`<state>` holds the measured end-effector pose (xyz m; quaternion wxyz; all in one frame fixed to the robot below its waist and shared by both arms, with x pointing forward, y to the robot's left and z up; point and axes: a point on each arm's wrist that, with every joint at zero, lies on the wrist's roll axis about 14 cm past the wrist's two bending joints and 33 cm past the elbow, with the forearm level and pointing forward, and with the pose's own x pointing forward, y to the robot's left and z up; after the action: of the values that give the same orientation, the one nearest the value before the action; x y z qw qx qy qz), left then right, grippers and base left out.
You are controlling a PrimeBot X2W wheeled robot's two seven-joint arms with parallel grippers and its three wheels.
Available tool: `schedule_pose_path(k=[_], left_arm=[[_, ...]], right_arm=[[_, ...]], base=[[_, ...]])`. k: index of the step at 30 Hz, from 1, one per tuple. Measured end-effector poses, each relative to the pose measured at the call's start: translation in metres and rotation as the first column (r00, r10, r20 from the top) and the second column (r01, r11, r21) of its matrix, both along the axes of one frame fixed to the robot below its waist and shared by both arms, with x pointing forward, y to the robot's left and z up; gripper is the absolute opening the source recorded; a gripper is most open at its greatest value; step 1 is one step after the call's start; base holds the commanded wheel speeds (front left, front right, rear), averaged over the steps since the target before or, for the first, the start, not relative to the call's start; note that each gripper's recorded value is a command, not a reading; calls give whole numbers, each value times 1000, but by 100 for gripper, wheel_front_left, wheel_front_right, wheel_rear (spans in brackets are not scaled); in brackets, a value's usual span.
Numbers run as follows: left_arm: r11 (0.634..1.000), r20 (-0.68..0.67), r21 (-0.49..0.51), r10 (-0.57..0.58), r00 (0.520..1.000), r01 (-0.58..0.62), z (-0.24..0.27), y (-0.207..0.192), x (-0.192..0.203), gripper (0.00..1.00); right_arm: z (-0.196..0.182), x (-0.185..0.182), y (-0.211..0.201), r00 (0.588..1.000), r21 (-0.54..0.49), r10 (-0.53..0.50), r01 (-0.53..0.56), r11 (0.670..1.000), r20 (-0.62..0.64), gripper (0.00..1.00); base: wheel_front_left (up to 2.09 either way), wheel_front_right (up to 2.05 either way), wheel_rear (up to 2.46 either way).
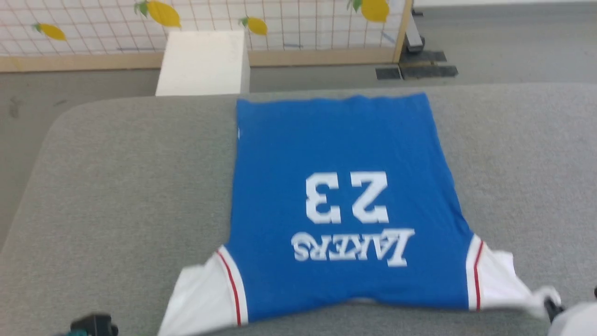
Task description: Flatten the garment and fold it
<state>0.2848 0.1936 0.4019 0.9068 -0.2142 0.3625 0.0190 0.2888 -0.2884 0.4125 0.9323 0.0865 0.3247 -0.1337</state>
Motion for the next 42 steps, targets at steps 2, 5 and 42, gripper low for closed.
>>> schedule_pose_path(k=[2, 5, 42], left_arm=[[1000, -53, -6, 6, 999, -6, -7, 1, -18, 0], [1000, -119, -14, -2, 993, 1, -15, 0, -36, 0], [998, -82, -34, -50, 995, 47, -13, -14, -16, 0]], right_arm=[[-11, -13, 2, 998, 28, 0, 2, 1000, -69, 0], [-29, -32, 7, 985, 72, 6, 6, 997, -174, 0], [86, 99, 26, 866, -17, 51, -49, 999, 497, 100]], base=[[0, 0, 0], [0, 0, 0], [0, 0, 0]])
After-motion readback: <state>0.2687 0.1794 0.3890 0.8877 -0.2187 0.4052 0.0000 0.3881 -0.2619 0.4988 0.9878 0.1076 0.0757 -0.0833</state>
